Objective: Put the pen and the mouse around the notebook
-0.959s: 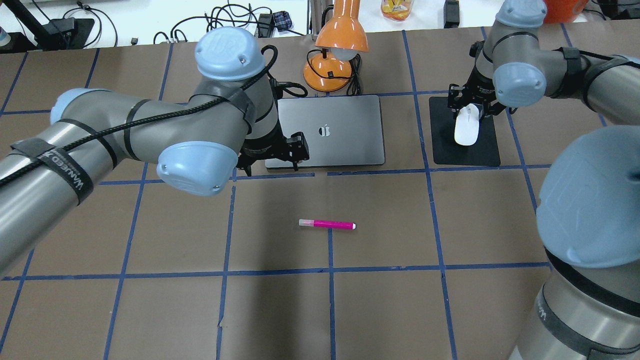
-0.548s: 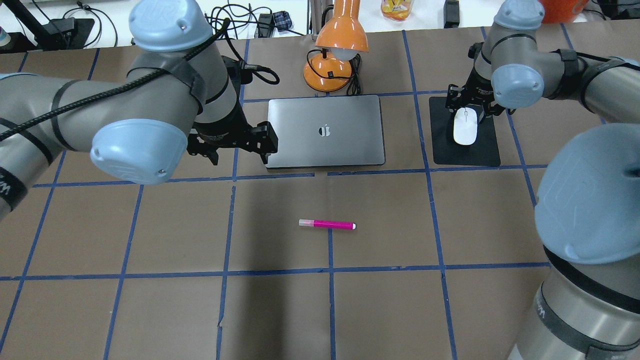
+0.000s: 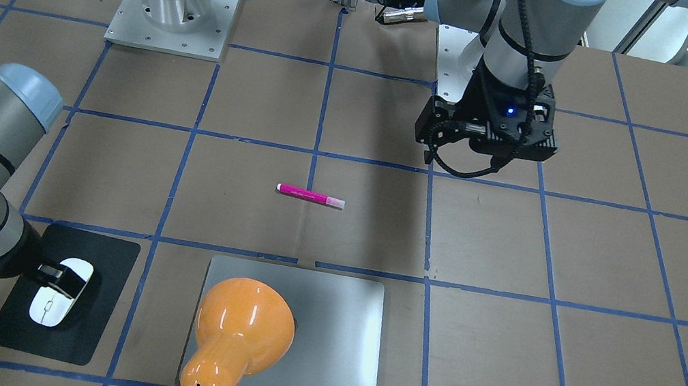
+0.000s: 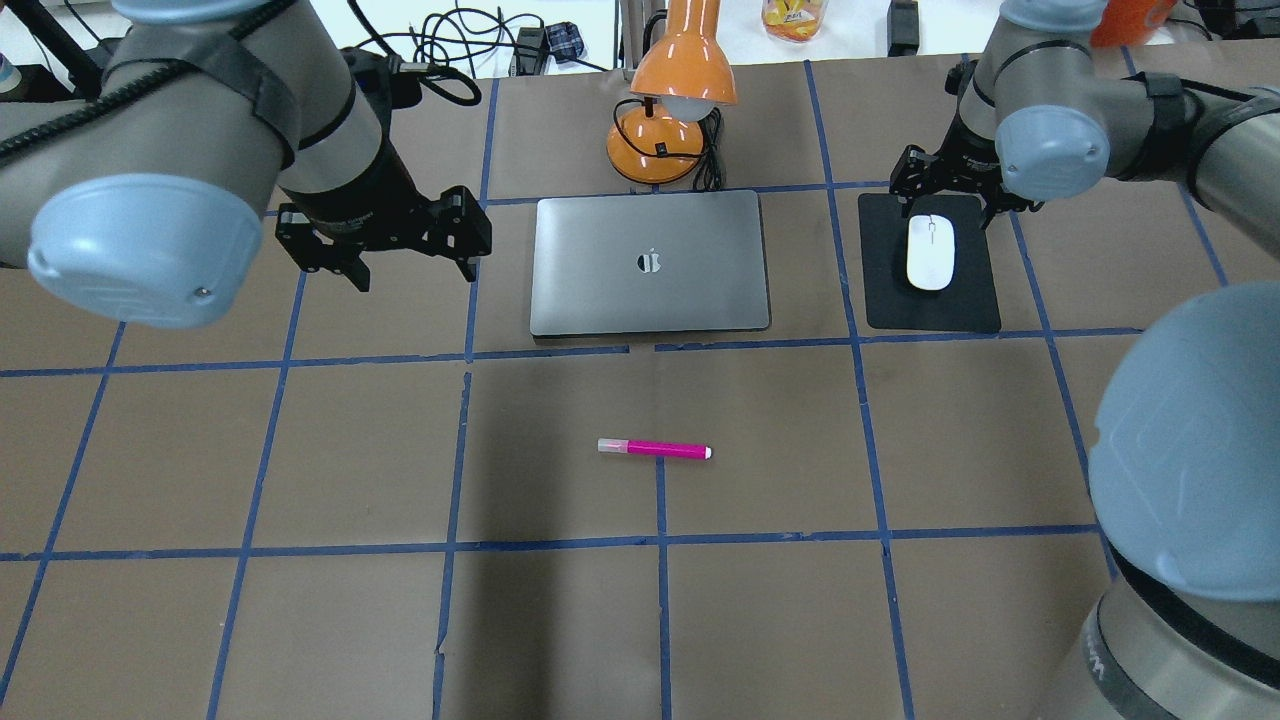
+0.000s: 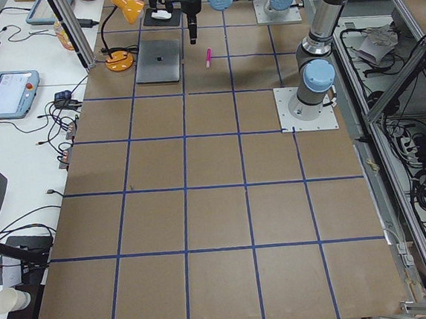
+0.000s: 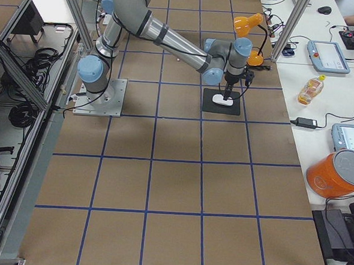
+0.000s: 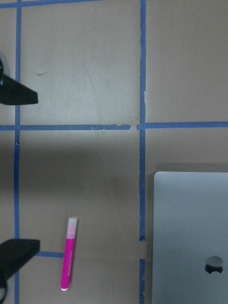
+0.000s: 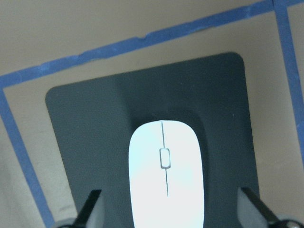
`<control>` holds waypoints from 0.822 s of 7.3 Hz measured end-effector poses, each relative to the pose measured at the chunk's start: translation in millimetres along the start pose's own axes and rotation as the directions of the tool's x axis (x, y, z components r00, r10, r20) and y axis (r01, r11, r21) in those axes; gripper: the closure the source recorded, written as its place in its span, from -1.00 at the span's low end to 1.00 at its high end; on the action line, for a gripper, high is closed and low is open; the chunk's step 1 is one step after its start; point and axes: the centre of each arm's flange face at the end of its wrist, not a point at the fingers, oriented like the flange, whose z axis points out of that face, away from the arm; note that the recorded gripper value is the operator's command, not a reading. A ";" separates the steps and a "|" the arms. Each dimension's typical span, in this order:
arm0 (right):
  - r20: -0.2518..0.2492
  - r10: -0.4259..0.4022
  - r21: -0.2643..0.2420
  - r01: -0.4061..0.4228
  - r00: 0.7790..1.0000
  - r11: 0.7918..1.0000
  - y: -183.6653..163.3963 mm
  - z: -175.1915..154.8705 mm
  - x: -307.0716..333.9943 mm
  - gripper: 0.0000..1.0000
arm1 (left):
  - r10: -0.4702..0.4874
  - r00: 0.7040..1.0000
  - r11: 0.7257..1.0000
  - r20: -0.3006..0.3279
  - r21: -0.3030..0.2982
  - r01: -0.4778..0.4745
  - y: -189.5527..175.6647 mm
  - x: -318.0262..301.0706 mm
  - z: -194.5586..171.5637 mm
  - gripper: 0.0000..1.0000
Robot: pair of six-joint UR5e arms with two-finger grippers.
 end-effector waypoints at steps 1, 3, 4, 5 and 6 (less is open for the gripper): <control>-0.001 -0.010 -0.017 0.010 1.000 1.000 22.0 -41.4 -4.7 -1.00 | -0.016 1.000 1.000 0.000 -0.007 0.016 -3.1 -9.0 -8.4 -1.00; 0.004 -0.064 -0.035 0.064 0.998 0.997 78.4 -126.1 -19.2 -1.00 | -0.016 1.000 1.000 -0.005 -0.009 0.016 -2.0 -13.0 -16.4 -1.00; 0.005 -0.098 -0.051 0.098 0.995 0.994 110.4 -161.1 -27.9 -1.00 | -0.013 1.000 1.000 -0.007 0.001 0.013 -3.4 -12.7 -20.0 -1.00; 0.007 -0.117 -0.064 0.117 0.993 0.991 142.7 -193.8 -29.8 -1.00 | -0.012 1.000 1.000 -0.009 0.010 0.012 -3.5 -12.4 -23.5 -1.00; 0.006 -0.124 -0.062 0.124 0.992 0.990 168.6 -219.3 -26.9 -1.00 | -0.017 1.000 1.000 -0.011 0.015 0.017 -3.4 -12.9 -26.1 -1.00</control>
